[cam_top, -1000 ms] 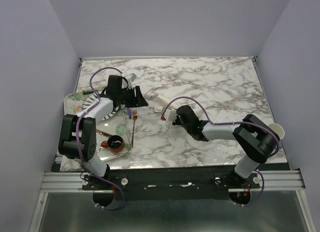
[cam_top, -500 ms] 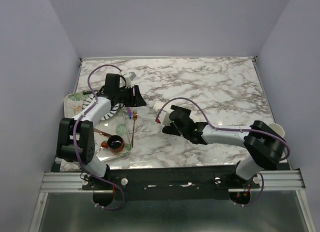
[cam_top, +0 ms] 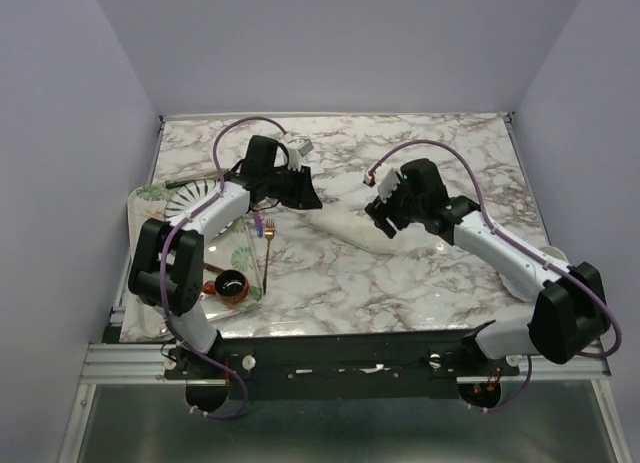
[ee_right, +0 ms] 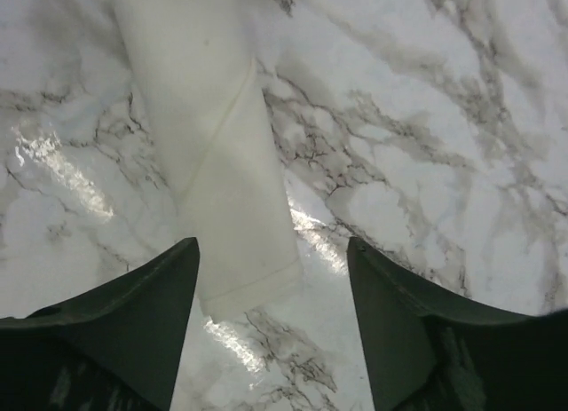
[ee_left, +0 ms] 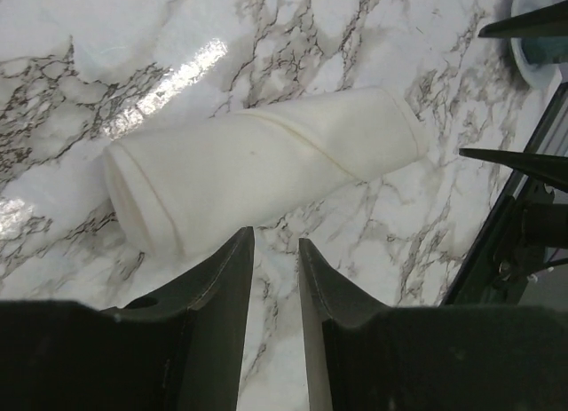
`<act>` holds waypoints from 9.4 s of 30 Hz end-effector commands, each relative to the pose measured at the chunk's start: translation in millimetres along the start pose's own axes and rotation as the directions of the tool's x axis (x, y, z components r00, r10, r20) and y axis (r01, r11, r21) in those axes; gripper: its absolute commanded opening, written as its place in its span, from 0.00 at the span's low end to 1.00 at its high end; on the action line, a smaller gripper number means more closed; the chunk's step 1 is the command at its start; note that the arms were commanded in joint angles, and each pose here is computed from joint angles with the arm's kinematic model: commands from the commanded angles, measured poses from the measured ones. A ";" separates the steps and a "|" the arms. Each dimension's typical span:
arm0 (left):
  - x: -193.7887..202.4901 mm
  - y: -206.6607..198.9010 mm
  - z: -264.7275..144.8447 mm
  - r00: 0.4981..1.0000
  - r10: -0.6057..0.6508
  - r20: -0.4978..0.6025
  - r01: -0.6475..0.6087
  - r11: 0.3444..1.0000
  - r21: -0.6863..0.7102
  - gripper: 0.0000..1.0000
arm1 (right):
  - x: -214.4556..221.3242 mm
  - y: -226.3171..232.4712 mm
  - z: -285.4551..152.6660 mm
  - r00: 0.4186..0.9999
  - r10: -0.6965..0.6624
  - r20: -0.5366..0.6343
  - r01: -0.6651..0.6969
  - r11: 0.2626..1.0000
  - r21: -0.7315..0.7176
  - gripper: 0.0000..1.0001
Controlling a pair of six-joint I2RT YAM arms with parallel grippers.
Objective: Fold the napkin into a case and place the utensils inside
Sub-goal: Turn over the smaller rectangle-folded napkin at the center of the board, then rotate the smaller rectangle-folded napkin, then pick up the knife from the corner of the board, then insert the knife into the folded napkin.
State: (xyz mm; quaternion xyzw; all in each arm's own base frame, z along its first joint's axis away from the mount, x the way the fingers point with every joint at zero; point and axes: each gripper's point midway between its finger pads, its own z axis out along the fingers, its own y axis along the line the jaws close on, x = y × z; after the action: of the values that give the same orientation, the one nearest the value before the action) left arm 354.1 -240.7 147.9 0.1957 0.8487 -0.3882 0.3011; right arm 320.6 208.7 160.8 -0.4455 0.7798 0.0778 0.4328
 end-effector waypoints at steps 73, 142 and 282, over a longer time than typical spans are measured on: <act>-34.9 7.0 96.8 0.981 0.039 -0.191 -0.009 0.988 0.152 0.52 | 19.8 113.8 -15.8 0.852 0.360 -0.380 -0.524 0.596 -0.609 0.87; -2.3 61.2 -128.3 0.996 -0.009 -0.089 -0.043 0.827 -0.561 0.40 | -85.2 -44.3 -91.9 0.925 0.365 0.109 -0.345 0.923 -0.169 1.00; -18.1 -3.3 83.4 0.961 -0.264 0.082 0.265 0.793 -0.548 0.00 | 57.4 -51.7 -74.5 0.876 0.448 -0.179 -0.449 0.893 0.041 1.00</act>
State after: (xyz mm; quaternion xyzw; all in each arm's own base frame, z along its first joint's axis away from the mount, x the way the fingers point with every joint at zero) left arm 386.6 -290.5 113.7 0.0154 0.9537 -0.1519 0.2590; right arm 312.3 121.5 180.7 -0.2720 0.8907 0.1558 0.3294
